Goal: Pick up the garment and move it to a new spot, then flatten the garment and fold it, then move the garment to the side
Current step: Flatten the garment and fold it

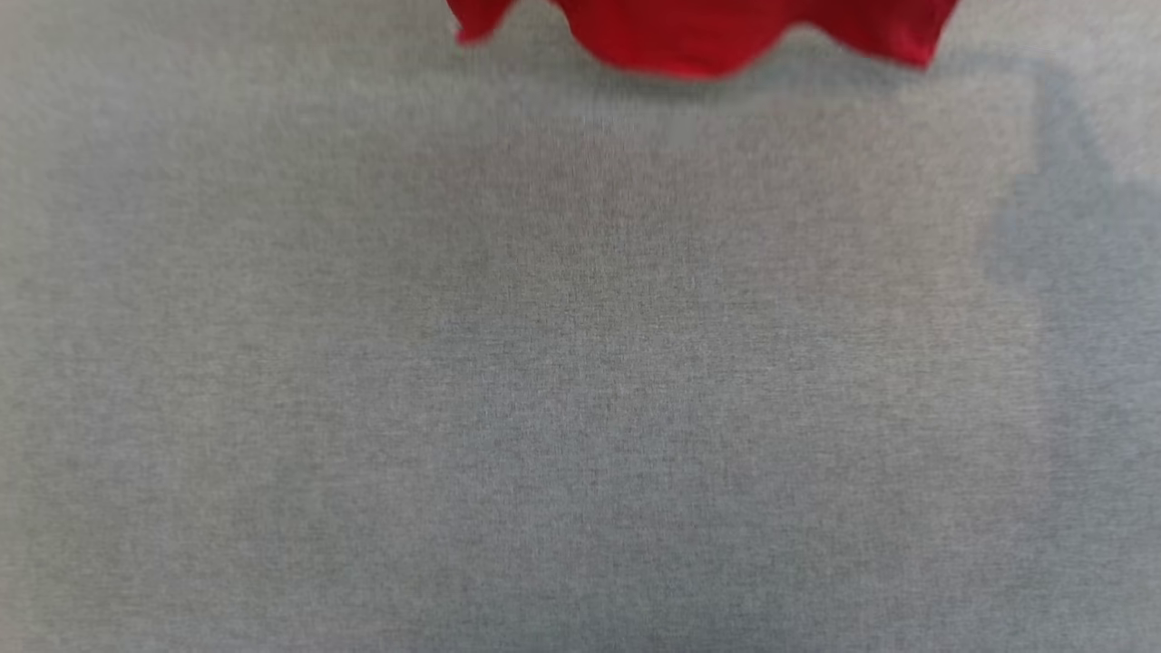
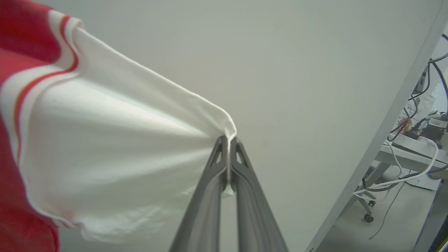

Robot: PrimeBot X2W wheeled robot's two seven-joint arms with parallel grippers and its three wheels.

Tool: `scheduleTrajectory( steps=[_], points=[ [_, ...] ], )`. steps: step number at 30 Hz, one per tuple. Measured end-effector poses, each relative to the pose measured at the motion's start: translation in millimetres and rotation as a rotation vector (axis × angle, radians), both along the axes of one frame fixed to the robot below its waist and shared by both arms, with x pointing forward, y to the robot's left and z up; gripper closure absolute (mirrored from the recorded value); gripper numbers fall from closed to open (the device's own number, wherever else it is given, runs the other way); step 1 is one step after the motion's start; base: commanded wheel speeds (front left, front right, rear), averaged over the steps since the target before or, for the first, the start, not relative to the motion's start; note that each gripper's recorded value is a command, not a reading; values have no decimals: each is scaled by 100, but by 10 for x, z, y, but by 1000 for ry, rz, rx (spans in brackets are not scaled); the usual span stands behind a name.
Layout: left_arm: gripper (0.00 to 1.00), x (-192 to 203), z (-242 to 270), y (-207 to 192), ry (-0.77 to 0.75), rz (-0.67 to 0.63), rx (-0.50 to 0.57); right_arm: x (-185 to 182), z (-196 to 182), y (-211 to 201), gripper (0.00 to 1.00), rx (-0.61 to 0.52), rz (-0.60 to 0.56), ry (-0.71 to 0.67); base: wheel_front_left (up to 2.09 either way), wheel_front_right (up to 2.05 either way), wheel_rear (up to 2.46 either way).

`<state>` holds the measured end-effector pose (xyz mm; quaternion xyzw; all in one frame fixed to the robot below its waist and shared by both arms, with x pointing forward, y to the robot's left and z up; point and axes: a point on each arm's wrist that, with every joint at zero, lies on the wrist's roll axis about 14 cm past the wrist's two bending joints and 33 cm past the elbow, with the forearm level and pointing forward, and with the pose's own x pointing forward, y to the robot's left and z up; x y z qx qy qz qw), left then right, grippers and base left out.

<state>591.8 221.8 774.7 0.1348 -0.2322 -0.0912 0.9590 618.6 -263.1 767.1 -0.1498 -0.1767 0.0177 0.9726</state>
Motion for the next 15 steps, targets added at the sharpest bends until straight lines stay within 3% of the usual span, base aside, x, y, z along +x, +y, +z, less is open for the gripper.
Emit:
scheduleTrajectory(
  steps=[7, 15],
  points=[
    [100, 673, -103, 98, -48, 31, -32, 680, -299, 160, 100, 20, 7, 5, 0, 0, 0],
    [100, 1211, -345, 130, -90, 49, -87, 1166, -593, 223, 100, 58, 1, -34, 0, 0, 0]
  ],
)
